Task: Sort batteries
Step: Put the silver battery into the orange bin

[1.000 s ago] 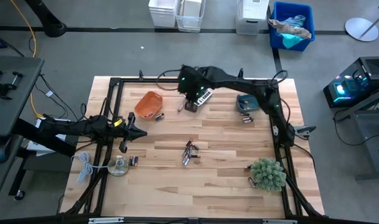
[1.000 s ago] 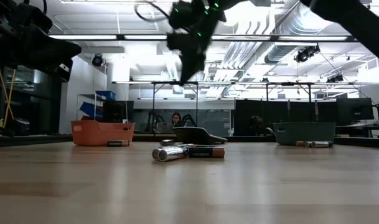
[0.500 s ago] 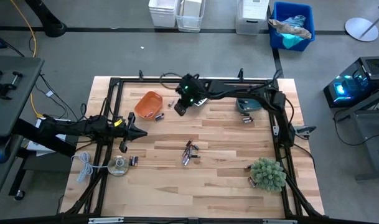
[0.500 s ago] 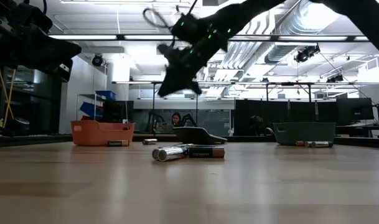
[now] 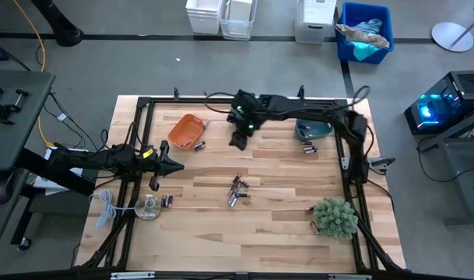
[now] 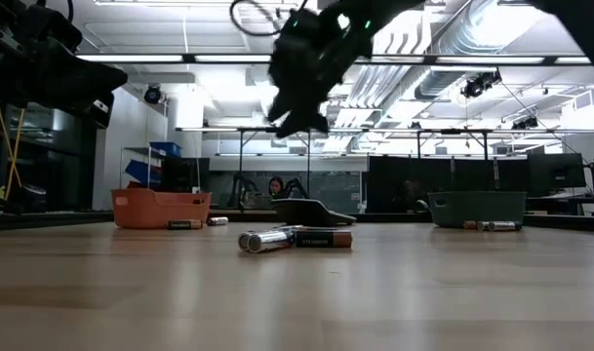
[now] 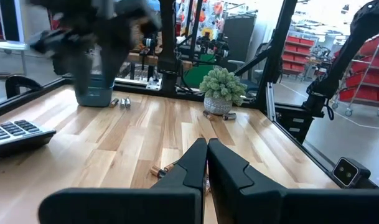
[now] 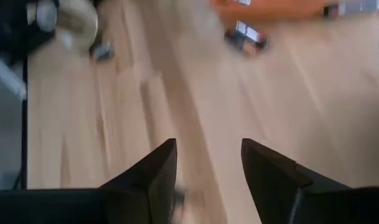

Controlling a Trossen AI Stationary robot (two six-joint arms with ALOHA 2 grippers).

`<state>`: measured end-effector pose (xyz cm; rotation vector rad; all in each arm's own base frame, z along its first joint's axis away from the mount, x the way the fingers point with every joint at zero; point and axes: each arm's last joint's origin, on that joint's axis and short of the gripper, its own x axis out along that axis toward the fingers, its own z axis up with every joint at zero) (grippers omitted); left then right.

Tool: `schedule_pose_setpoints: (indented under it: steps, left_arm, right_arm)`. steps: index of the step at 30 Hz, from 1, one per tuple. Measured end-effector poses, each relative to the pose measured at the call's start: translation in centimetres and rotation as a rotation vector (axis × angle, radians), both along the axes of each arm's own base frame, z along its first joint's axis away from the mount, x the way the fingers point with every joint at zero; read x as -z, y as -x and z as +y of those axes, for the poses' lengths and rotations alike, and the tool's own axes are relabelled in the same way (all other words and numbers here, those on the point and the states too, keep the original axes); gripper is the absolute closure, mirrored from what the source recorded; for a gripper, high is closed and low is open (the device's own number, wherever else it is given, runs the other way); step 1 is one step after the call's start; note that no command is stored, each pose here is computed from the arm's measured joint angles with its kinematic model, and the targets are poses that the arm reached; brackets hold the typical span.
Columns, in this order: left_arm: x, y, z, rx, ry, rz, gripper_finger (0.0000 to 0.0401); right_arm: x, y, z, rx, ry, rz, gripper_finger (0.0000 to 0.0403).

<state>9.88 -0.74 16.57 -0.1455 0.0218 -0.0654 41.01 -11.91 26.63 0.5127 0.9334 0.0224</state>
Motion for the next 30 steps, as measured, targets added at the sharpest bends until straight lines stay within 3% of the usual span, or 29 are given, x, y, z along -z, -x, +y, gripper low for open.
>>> schedule_pose_setpoints:
  steps: [7,10,14,18,20,23,25,27,30]
  left_arm:
    - [0.0,0.0,0.0,0.000,0.000,0.000,0.0396]
    - [-0.2,0.0,0.0,-0.013,0.022,-0.018,0.0396]
    - [-1.4,0.1,0.1,-0.038,0.206,-0.140,0.0396]
    - [-3.2,0.0,1.1,-0.305,0.293,-0.340,0.0396]
    - [-3.9,-0.5,1.3,-0.325,0.283,-0.344,0.0396]
    - [-4.9,-2.7,1.6,-0.290,0.248,-0.202,0.0396]
    - [-5.9,-4.9,2.0,-0.247,0.189,-0.071,0.0396]
    - [-6.8,-7.4,2.7,-0.237,0.119,0.087,0.0396]
    - [-7.5,-10.6,4.7,-0.322,0.091,0.340,0.0395]
  right_arm:
    - [-8.2,6.2,3.8,-0.025,0.074,-0.014,0.0227]
    - [-11.1,9.7,5.8,0.079,0.198,0.037,0.0226]
    - [-12.5,14.9,8.2,0.282,0.274,0.100,0.0226]
    - [-10.3,19.4,10.1,0.480,0.193,0.135,0.0226]
    - [-8.3,21.2,10.6,0.584,0.158,0.156,0.0226]
    - [-5.2,23.2,10.4,0.696,0.127,0.207,0.0226]
    - [-3.4,23.9,10.0,0.704,0.139,0.241,0.0226]
    - [-1.7,24.1,9.4,0.638,0.161,0.302,0.0226]
    - [1.1,23.9,8.5,0.498,0.221,0.392,0.0226]
